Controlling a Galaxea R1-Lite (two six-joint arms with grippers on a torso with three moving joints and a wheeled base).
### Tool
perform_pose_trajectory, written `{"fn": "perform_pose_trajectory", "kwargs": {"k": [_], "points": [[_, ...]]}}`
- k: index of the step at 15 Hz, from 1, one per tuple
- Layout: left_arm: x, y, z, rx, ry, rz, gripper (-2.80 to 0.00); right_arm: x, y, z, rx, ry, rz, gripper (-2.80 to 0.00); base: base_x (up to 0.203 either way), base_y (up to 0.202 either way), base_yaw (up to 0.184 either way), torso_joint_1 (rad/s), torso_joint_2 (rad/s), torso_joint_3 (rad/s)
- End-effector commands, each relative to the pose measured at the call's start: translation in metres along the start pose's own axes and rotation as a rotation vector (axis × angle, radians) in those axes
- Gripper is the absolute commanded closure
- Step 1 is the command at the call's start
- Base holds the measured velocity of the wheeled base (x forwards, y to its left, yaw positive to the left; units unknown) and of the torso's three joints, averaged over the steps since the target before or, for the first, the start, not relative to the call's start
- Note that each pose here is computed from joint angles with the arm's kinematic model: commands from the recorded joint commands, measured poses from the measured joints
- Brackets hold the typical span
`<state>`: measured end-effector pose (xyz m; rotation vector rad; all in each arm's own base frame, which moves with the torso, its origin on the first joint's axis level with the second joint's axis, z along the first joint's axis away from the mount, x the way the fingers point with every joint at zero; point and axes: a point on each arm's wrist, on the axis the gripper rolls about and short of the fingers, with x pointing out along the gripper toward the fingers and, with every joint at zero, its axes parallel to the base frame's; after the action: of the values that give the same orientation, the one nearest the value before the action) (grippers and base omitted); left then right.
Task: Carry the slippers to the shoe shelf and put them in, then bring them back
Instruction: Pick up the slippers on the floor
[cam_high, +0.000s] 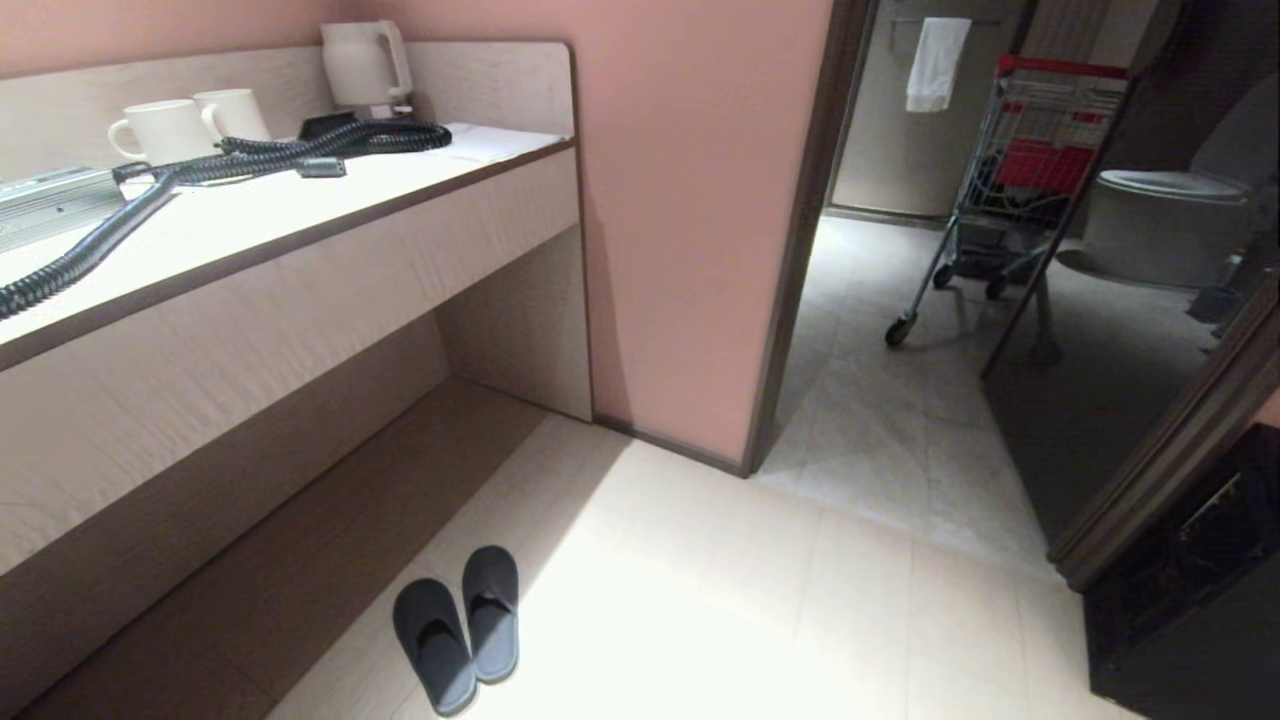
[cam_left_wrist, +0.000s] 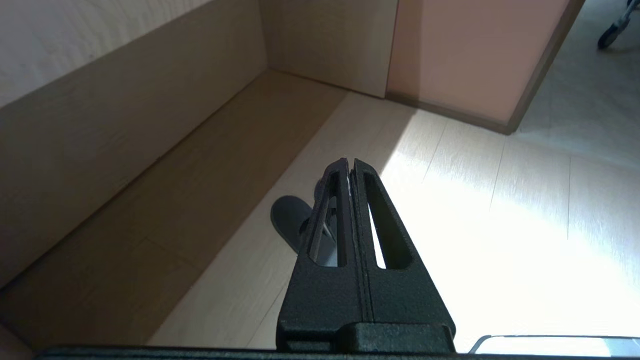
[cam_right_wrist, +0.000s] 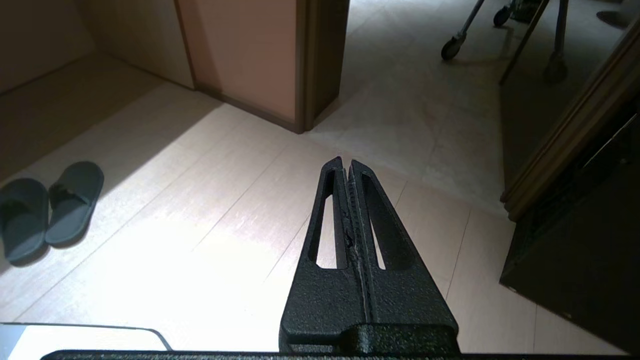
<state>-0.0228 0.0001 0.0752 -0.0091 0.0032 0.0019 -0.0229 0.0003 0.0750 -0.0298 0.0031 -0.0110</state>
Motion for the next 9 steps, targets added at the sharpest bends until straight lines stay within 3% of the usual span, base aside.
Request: {"fn": "perform_pose_trajectory", "kwargs": {"k": [1,9], "points": [[0.0,0.0,0.0,0.0,0.0,0.001,0.0,-0.0001,0.0,-0.0001,-0.001,-0.001,0.0,0.0,0.0,0.0,0.0,0.002,0.0,-0.195],[0.0,0.0,0.0,0.0,0.0,0.0,0.0,-0.0001,0.0,-0.0001,-0.001,-0.001,0.0,0.0,0.0,0.0,0.0,0.002,0.0,-0.199]]}}
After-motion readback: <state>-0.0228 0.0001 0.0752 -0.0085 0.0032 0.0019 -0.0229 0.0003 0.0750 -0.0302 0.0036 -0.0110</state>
